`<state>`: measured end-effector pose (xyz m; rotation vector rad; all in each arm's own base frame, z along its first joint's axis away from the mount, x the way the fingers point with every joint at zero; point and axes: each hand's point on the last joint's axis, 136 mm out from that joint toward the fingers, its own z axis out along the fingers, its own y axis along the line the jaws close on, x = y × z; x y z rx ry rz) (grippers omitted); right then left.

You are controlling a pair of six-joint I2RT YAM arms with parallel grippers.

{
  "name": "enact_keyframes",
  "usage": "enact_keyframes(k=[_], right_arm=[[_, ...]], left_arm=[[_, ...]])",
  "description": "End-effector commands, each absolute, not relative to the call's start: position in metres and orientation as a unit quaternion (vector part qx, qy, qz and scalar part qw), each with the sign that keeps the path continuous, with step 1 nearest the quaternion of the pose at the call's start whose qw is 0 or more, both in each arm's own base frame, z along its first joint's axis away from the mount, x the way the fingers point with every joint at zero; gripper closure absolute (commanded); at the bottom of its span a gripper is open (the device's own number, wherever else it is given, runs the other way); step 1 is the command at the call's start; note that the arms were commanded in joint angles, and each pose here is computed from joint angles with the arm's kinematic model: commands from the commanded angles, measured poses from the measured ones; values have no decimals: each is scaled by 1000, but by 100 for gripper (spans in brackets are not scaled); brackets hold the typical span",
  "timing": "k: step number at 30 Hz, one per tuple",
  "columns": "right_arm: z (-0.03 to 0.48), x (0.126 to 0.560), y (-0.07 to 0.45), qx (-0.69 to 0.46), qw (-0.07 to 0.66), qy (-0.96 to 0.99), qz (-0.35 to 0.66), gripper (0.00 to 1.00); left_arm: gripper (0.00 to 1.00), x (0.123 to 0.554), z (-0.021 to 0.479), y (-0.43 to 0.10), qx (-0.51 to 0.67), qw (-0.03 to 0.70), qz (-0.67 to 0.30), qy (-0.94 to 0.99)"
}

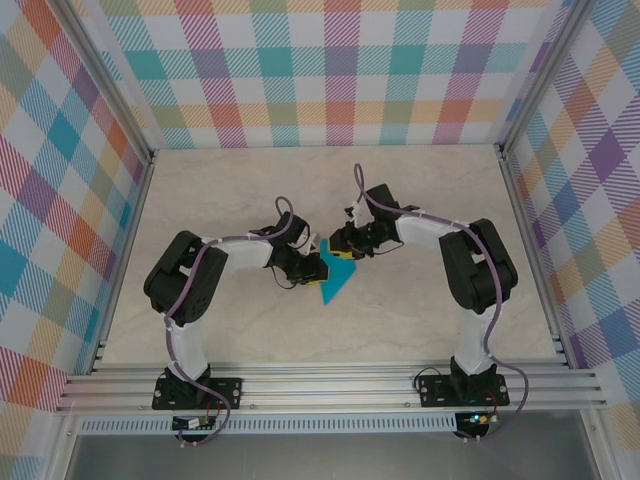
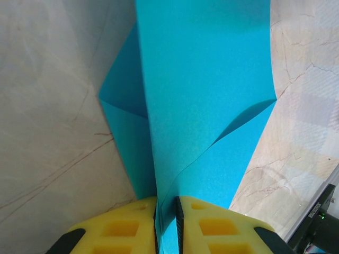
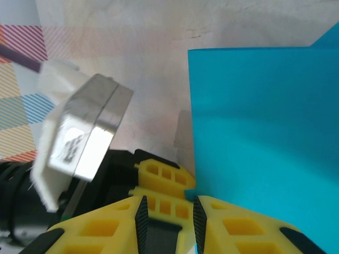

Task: Fold a paper plane with a square sheet of paper (fold left side to right side)
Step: Fold the wing for the fifth time at the center of the table.

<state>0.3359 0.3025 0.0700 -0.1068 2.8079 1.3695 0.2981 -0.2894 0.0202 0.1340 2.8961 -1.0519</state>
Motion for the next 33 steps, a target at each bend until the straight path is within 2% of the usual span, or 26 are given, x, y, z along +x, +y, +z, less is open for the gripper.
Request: enact_keyframes(k=[1,9,18,21,27,33], right_arm=[[64,351,311,-14,0,897,443,71],[43,359,326,-16,-19,903,428,74],[7,351,311,27,-55,926,372,73],[5,350,309,30,-56,929,364,73],[6,349,307,31,-55,932,357,73],[5,349,307,34,-57,932,356,73]], left_arm=[[83,290,-3,-272,32,9,-312,950],[80,290,-4,-271,34,9,-309,951],[65,281,21,-252,66,33,-272,959],[59,275,39,-246,87,57,-260,960],[55,253,67,-262,169,107,-236,951],[50,244,86,-283,276,177,-140,934]])
